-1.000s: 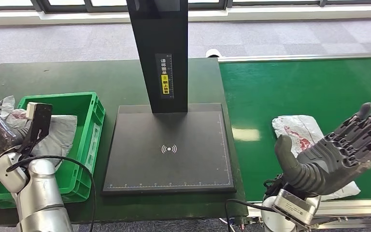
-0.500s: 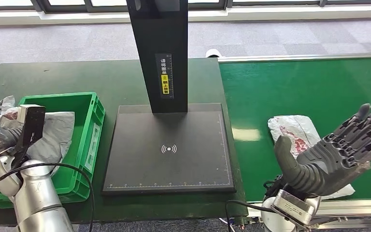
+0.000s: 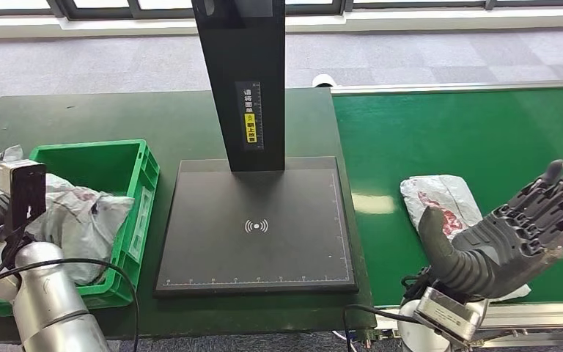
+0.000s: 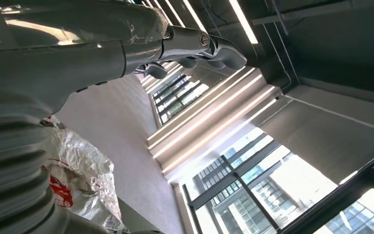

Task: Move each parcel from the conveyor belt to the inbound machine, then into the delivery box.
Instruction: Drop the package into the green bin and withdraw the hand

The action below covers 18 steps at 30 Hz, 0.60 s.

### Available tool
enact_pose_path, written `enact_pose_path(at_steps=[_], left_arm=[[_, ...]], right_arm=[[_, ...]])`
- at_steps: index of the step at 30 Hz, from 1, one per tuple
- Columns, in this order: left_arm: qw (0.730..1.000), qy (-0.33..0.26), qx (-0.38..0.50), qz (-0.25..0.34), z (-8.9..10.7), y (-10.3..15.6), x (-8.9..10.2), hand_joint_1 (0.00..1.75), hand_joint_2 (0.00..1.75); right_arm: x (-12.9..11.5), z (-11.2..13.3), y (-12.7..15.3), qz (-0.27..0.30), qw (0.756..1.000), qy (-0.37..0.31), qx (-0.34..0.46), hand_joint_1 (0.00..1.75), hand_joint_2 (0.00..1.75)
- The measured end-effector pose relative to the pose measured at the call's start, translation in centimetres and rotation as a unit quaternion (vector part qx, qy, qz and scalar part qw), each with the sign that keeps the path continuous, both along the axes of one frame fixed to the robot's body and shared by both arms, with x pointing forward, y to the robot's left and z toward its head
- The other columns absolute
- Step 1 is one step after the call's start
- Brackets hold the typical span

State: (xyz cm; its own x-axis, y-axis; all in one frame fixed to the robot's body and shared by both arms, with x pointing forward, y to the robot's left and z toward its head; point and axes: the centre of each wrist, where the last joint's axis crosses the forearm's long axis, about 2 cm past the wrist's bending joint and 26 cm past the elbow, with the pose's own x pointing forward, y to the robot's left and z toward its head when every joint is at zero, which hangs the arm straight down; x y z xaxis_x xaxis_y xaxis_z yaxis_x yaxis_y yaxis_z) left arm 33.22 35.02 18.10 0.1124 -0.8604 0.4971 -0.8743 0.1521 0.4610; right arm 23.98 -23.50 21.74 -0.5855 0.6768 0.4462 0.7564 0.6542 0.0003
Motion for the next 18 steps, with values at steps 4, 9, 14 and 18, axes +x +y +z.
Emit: enact_pose_path(at_steps=[4,9,14,18], left_arm=[[1.0,-0.016,-0.004,0.008,0.4,0.3,-0.5,0.0,1.75],[1.0,0.014,-0.006,0.023,0.3,-0.1,-0.6,0.0,1.75],[0.999,0.037,-0.005,0.02,0.0,-0.9,-0.4,0.0,1.75],[0.999,0.042,-0.008,0.016,-0.3,-1.1,-0.3,0.0,1.75]], right_arm=[[-0.2,-0.3,-0.3,-0.005,1.0,0.005,0.001,0.0,1.75],[-0.3,-0.5,-0.5,-0.009,1.0,0.009,0.001,0.0,1.75],[-0.4,-0.7,-0.5,-0.01,1.0,0.013,0.001,0.0,1.75],[-0.5,-0.7,-0.5,-0.01,1.0,0.014,0.001,0.0,1.75]])
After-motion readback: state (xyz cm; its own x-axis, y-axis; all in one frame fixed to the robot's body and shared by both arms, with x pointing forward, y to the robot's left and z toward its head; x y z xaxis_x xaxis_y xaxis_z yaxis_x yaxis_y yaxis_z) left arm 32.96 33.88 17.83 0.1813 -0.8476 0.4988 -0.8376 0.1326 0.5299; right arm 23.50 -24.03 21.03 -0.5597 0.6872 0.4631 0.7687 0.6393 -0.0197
